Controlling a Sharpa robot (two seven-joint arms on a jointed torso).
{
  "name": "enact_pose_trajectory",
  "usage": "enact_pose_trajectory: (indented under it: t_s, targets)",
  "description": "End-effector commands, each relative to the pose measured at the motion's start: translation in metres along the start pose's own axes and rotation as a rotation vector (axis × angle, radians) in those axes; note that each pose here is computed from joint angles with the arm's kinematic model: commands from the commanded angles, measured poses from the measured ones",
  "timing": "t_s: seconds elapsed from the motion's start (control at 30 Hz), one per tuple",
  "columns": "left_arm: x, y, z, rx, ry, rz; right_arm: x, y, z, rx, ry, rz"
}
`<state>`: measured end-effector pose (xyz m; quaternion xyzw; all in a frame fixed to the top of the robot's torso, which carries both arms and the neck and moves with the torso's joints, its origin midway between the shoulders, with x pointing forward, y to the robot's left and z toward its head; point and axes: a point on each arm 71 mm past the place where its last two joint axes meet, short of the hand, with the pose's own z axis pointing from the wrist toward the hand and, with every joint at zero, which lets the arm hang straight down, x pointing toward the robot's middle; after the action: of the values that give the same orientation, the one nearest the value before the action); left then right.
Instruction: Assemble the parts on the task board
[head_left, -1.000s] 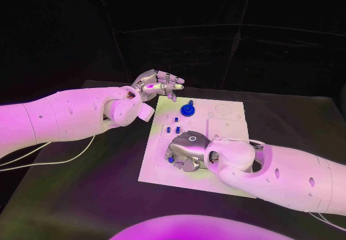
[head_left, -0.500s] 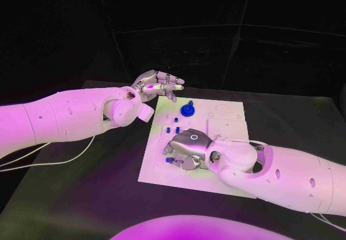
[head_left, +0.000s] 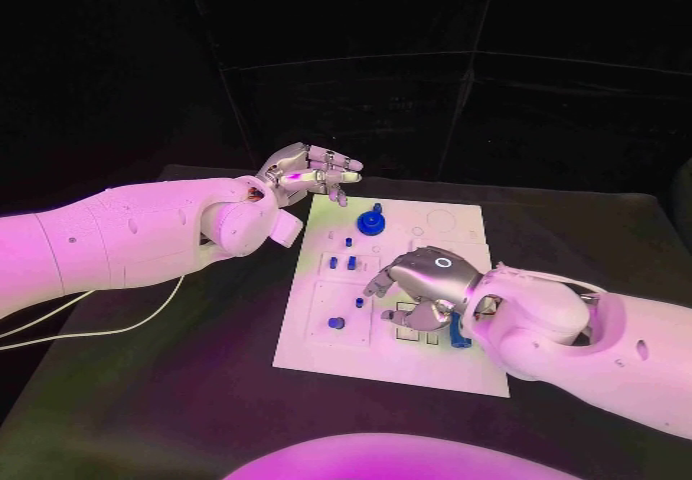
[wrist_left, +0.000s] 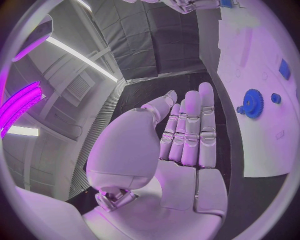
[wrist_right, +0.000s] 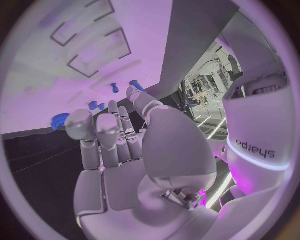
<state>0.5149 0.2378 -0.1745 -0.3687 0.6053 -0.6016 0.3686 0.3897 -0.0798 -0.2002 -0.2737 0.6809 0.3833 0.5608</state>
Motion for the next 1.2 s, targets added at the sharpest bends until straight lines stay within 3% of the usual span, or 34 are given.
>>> enact_pose_trajectory:
  t_s: [0.03,0.27,0.53,0.8,1.2]
  targets:
    - [0.0003,-0.0013,0.0002,0.005,0.009,-0.006,-0.012,-0.013,-0.016,0.092,-0.005,0.203]
    - [0.0015,-0.0014,0.0007,0.007,0.011,-0.006,-0.025,-0.056,-0.064,0.359,-0.010,0.386]
    - [0.0020,-0.0012,-0.0001,0.007,0.012,-0.007,-0.016,-0.093,-0.109,0.691,0.049,0.388]
    - [0.0001,-0.0010,-0.0016,0.007,0.009,-0.007,-0.004,-0.093,-0.122,0.790,0.102,0.357]
    - [-0.0031,-0.0006,-0.0039,0.005,0.003,-0.006,0.020,-0.078,-0.112,0.772,0.136,0.331]
